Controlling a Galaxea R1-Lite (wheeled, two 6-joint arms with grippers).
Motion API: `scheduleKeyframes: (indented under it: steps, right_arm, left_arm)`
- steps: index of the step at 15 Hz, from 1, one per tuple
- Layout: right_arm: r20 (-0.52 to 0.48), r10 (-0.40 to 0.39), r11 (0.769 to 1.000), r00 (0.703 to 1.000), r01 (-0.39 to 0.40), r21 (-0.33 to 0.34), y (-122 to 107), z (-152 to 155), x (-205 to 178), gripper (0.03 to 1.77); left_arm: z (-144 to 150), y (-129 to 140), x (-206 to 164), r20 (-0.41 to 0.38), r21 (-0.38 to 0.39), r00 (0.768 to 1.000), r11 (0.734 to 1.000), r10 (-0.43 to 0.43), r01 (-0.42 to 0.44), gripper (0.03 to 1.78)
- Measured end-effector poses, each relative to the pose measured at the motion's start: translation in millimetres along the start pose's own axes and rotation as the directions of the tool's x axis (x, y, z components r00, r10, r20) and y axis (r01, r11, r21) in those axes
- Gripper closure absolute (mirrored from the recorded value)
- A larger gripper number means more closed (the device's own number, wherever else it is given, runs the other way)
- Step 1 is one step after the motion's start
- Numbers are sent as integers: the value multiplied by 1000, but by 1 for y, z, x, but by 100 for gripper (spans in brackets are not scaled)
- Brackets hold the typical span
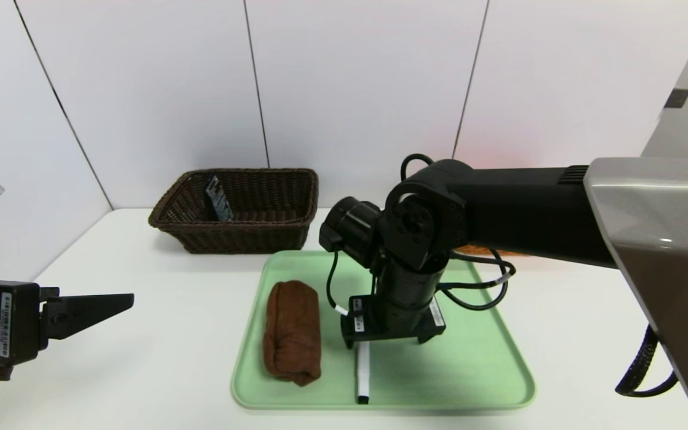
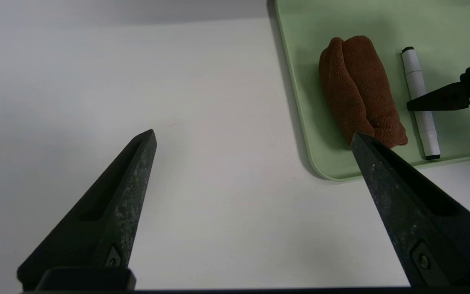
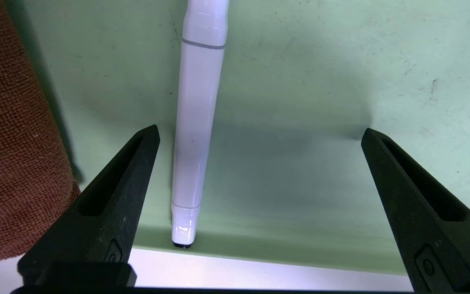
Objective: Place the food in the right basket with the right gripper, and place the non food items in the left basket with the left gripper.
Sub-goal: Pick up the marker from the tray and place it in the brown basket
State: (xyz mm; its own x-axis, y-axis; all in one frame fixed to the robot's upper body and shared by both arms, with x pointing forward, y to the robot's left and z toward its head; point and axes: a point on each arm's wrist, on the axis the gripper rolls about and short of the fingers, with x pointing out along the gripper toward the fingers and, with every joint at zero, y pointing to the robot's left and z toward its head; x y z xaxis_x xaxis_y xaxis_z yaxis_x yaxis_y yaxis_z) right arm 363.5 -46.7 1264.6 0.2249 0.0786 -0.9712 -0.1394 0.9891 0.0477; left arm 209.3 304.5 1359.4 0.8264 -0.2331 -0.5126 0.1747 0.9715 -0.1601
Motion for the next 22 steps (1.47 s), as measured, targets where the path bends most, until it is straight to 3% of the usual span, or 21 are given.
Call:
scheduleKeyframes:
  steps: [6, 10, 13, 14, 15, 22]
  right_arm:
    - [-6, -9, 1000, 1000, 9, -8, 1, 0, 4, 10]
    - [-11, -12, 1000, 1000, 12, -8, 2, 1, 7, 71]
    - [-15, -15, 1000, 1000, 15, -7, 2, 1, 9, 101]
    - [-16, -16, 1000, 1000, 16, -7, 2, 1, 9, 126]
    - [-17, -16, 1000, 1000, 16, -6, 2, 0, 10, 165]
    - [14, -5, 1000, 1000, 5, -7, 1, 0, -1, 165]
  left_arm:
    - [0, 0, -1, 3, -2, 1000, 1000, 1, -1, 12]
    - [0, 0, -1, 6, -2, 1000, 1000, 1, -1, 12]
    - [1, 0, -3, 16, -2, 1000, 1000, 0, 0, 12]
    - [1, 0, -4, 18, -2, 1000, 1000, -1, 1, 12]
    - [1, 0, -5, 20, -2, 1000, 1000, -1, 1, 12]
    - [0, 0, -9, 35, -1, 999, 1000, 3, -3, 12]
